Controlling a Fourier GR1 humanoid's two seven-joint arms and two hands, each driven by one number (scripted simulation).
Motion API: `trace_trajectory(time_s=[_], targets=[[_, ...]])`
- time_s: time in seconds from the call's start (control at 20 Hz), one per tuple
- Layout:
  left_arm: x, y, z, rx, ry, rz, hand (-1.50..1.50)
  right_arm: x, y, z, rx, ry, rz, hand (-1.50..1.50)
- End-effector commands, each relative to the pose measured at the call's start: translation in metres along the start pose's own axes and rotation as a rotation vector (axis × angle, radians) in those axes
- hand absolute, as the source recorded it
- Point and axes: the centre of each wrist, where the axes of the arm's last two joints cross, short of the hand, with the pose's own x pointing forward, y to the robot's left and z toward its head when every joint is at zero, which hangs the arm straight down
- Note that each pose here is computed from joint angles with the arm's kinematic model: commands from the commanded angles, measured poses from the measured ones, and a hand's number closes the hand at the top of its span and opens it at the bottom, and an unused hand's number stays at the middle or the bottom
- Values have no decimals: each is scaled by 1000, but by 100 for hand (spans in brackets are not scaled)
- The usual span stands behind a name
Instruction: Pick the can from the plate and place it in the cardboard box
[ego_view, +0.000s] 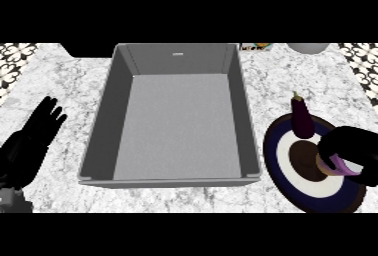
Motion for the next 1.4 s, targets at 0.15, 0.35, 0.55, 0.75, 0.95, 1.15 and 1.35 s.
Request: trace_trajectory(time_s=[0.15,0.35,0.55,0.75,0.95,1.15,1.35], targets=[[2,-4,-4,-25,2,-6,0,42,-5,-95,-103,318,-296,150],[4,-7,-6,-36,-7,-1,0,52,-12,-117,-171,475,-395,150],[3,-11,-6,-47,-6,-7,0,78,-41,-155,-264,646,-449,150],[6,-19,-10,-96,-2,-10,0,97,-91,-177,-395,825,-430,150],[7,-27,-15,-118,-1,-7,0,111,-159,-181,-571,981,-354,150],[12,-38,-20,-164,-19,-21,0,134,-218,-183,-744,1140,-300,150],[10,-46,-24,-191,-9,-20,0,156,-262,-185,-860,1339,-264,150]])
